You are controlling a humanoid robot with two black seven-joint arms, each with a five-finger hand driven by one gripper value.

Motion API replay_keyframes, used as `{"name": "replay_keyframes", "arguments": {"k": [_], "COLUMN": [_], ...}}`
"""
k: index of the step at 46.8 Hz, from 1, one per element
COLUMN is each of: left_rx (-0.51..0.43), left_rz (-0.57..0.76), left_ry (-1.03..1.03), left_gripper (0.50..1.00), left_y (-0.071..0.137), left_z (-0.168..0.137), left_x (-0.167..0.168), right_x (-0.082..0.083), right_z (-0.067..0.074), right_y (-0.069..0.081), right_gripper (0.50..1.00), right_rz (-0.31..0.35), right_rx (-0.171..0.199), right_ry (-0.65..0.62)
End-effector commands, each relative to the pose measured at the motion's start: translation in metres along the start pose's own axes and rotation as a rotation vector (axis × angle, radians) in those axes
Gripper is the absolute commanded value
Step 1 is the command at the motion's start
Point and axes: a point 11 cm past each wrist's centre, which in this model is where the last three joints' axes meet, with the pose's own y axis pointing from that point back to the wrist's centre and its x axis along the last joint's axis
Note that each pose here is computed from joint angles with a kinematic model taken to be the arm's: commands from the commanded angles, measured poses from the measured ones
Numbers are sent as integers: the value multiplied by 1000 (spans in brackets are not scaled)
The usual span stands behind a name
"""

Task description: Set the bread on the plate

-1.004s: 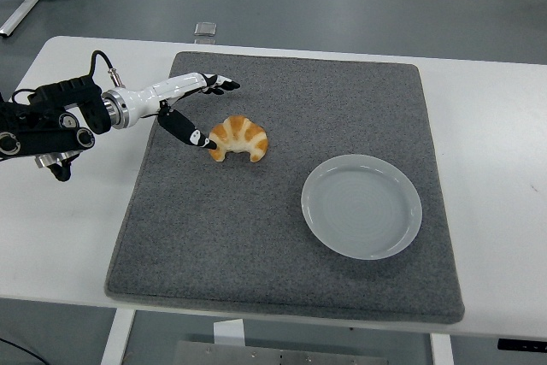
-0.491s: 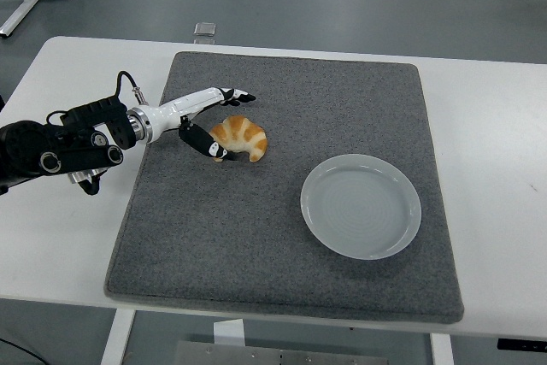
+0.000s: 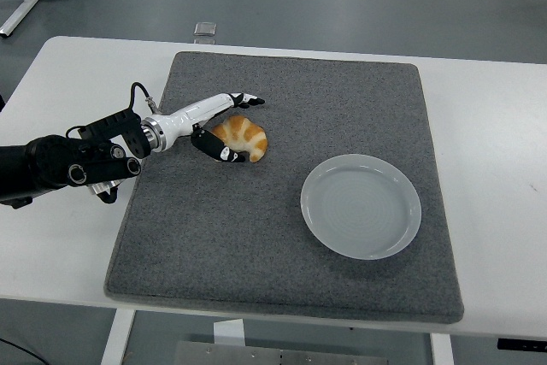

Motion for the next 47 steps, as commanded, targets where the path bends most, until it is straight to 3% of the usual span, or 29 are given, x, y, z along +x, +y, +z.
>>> {"name": "replay_keyframes", "arguments": {"k": [1,8,19,23,29,47], "left_rx": [1,-1,2,-1,-13,-19], "left_rz": [3,7,9,18,48,118], "left_ry": [0,9,17,14,16,25], "left_gripper": [956,936,808,722,504,500], "left_y": [0,1,3,2,-1,3], "left_z": [0,-1,-3,-1,3,4], "left_x": [0,-1,-1,2,12,40], "right_x": [0,0,0,0,0,0], "right_z": [1,1,1,1,1,1], "right_y": [0,0,0,0,0,0], "right_gripper": [952,952,952,952,954,952], "right_rz": [0,0,0,0,0,-2], "right_rx": [-1,-1,-1,-1,-1,-1], "right_ry": [0,0,0,0,0,0]}}
